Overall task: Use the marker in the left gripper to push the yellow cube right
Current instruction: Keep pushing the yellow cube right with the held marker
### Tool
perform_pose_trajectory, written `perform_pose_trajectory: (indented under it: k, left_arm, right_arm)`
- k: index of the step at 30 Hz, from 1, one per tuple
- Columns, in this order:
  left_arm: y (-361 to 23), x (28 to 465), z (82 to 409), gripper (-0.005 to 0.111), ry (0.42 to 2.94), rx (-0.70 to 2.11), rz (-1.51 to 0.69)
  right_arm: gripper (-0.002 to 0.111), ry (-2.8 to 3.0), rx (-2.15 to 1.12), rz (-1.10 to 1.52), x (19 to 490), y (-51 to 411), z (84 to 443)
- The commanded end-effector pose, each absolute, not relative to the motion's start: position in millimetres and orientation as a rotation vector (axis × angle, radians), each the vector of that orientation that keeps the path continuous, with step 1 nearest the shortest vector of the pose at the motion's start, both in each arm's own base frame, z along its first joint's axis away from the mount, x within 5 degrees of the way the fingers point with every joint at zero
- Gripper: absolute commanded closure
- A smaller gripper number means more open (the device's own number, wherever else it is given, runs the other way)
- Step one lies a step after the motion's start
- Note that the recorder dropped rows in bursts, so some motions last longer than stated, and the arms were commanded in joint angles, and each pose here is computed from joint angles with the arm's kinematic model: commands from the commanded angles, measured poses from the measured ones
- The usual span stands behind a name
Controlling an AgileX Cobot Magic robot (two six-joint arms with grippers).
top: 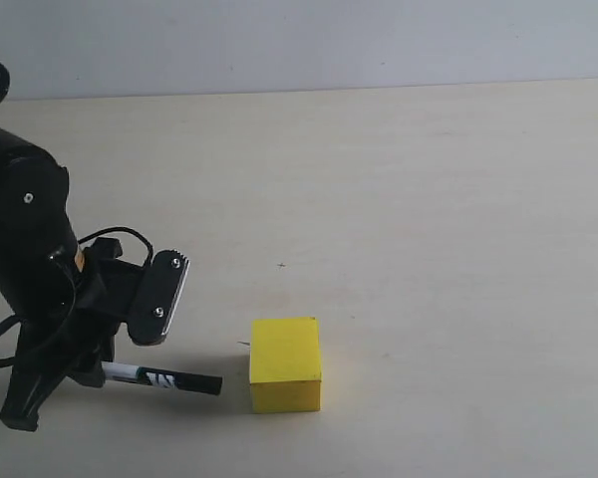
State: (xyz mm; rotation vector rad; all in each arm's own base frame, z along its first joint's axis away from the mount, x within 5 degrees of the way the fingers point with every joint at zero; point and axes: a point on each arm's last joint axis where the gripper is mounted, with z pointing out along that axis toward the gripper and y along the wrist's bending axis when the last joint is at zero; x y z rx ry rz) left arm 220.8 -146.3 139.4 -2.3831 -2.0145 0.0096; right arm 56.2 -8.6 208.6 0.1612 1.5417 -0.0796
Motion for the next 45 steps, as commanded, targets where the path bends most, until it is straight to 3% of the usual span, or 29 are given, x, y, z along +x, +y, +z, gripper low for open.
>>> perform_pose_trajectory:
  k: [1,8,16,28,45]
  left_arm:
    - [-146.7,222.7,141.8,0.107,-2.080,-2.353,0.077]
    - [-142.8,222.8,140.5,0.107,-2.140,-2.302,0.158]
    - [-185.0,209.9,142.7,0.107,-2.210,-2.456,0.281]
    - [-162.9,218.9,141.8,0.107,-2.305,-2.253,0.232]
    - [-185.0,214.3,145.3,0.107,-2.298,-2.325,0.238]
  right_arm:
    - [0.108,1.533,0.163,-0.085,55.7,-8.9,208.0]
    - [0.108,1.533,0.163,-0.085,55.7,-8.9,208.0]
    - [0.108,1.533,0.163,-0.085,55.7,-8.9,208.0]
    - [0.108,1.533,0.161,-0.087,55.7,-8.9,208.0]
    - [0.108,1.537,0.161,-0.087,55.8,-8.9,207.6]
